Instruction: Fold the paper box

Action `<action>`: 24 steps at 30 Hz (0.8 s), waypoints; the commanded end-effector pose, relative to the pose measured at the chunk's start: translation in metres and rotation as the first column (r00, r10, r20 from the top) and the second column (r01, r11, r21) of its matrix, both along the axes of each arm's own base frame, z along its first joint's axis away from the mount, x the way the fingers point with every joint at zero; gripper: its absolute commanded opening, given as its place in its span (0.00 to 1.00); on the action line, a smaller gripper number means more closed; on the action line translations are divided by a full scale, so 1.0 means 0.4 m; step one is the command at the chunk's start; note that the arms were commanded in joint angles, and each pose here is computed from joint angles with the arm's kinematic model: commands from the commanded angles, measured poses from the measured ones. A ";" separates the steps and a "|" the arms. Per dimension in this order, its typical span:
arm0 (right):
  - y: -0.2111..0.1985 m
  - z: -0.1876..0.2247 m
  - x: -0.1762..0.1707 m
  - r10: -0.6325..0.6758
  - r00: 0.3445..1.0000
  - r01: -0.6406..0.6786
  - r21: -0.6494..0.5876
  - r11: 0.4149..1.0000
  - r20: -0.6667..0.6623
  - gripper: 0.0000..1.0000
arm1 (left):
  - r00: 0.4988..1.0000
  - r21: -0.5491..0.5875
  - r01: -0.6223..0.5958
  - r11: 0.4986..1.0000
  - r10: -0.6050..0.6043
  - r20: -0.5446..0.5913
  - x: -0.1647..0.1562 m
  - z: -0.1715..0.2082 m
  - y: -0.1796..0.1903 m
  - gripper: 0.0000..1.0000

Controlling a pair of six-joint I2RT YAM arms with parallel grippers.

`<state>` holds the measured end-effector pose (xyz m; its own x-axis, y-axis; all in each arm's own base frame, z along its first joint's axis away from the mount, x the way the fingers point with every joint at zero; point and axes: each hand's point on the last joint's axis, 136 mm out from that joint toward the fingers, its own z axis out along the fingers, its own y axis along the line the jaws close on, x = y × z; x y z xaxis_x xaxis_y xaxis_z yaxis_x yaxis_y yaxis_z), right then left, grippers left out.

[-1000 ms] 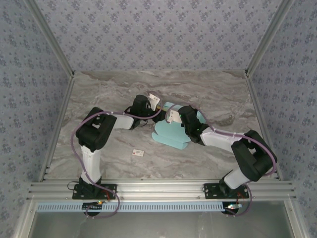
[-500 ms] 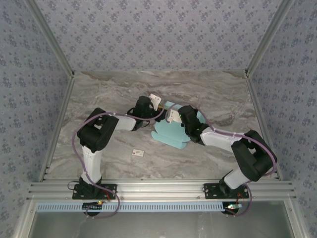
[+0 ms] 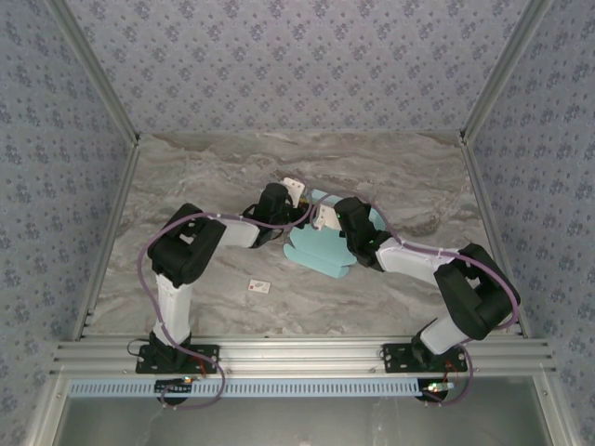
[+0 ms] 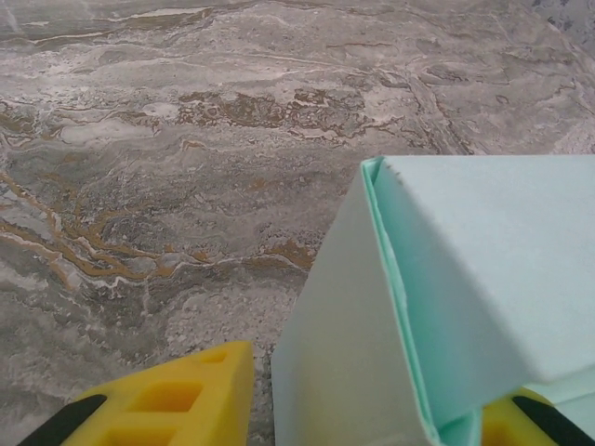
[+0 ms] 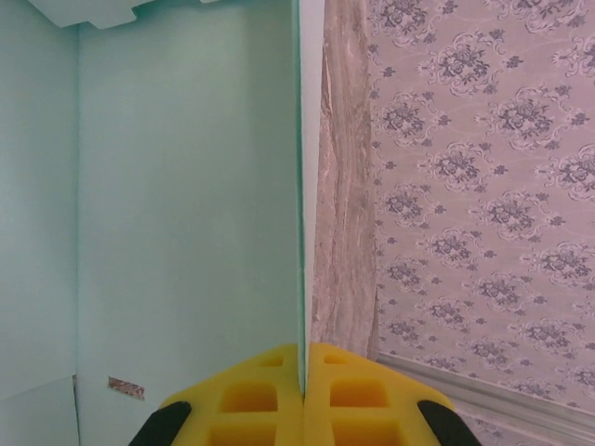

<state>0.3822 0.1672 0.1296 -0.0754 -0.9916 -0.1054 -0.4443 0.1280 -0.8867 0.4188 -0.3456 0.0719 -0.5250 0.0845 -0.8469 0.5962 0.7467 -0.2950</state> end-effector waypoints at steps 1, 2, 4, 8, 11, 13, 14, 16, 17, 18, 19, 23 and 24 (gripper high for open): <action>0.025 0.026 -0.002 0.034 0.999 -0.034 0.041 0.999 -0.002 0.00 | 0.994 0.045 -0.111 0.993 0.111 -0.013 0.039 -0.053 0.052 0.36; 0.025 0.026 -0.001 0.034 0.999 -0.034 0.042 0.999 -0.003 0.00 | 0.994 0.046 -0.111 0.993 0.112 -0.015 0.040 -0.057 0.051 0.36; 0.026 0.026 -0.002 0.034 0.999 -0.034 0.043 0.999 -0.003 0.00 | 0.993 0.047 -0.117 0.992 0.118 -0.021 0.039 -0.067 0.053 0.36; 0.024 0.025 -0.001 0.032 0.999 -0.032 0.043 0.999 -0.005 0.00 | 0.991 0.048 -0.131 0.990 0.133 -0.023 0.042 -0.077 0.057 0.37; 0.025 0.024 -0.002 0.033 0.999 -0.032 0.044 0.999 -0.007 0.00 | 0.989 0.051 -0.143 0.988 0.145 -0.023 0.045 -0.082 0.061 0.37; 0.024 0.024 -0.002 0.031 0.999 -0.030 0.045 0.999 -0.008 0.00 | 0.988 0.053 -0.154 0.987 0.155 -0.022 0.048 -0.086 0.066 0.37; 0.024 0.022 -0.003 0.031 0.999 -0.031 0.044 0.999 -0.009 0.00 | 0.987 0.054 -0.159 0.986 0.161 -0.022 0.049 -0.086 0.067 0.36; 0.025 0.020 -0.003 0.032 0.999 -0.031 0.047 0.998 -0.011 0.00 | 0.983 0.052 -0.181 0.982 0.183 -0.022 0.052 -0.089 0.075 0.33; 0.027 0.021 -0.003 0.032 0.999 -0.032 0.048 0.998 -0.011 0.00 | 0.981 0.049 -0.194 0.980 0.195 -0.020 0.056 -0.086 0.078 0.32; 0.027 0.019 -0.004 0.032 0.999 -0.032 0.046 0.998 -0.013 0.00 | 0.976 0.042 -0.214 0.976 0.215 -0.022 0.058 -0.085 0.083 0.30; 0.028 0.018 -0.005 0.033 0.999 -0.033 0.046 0.998 -0.014 0.00 | 0.973 0.034 -0.229 0.973 0.230 -0.022 0.062 -0.083 0.089 0.29; 0.029 0.014 -0.007 0.030 0.999 -0.029 0.050 0.998 -0.019 0.00 | 0.959 -0.002 -0.280 0.960 0.280 -0.039 0.068 -0.073 0.098 0.25; 0.029 0.013 -0.008 0.029 0.999 -0.028 0.052 0.998 -0.020 0.00 | 0.955 -0.009 -0.295 0.955 0.294 -0.045 0.071 -0.071 0.101 0.24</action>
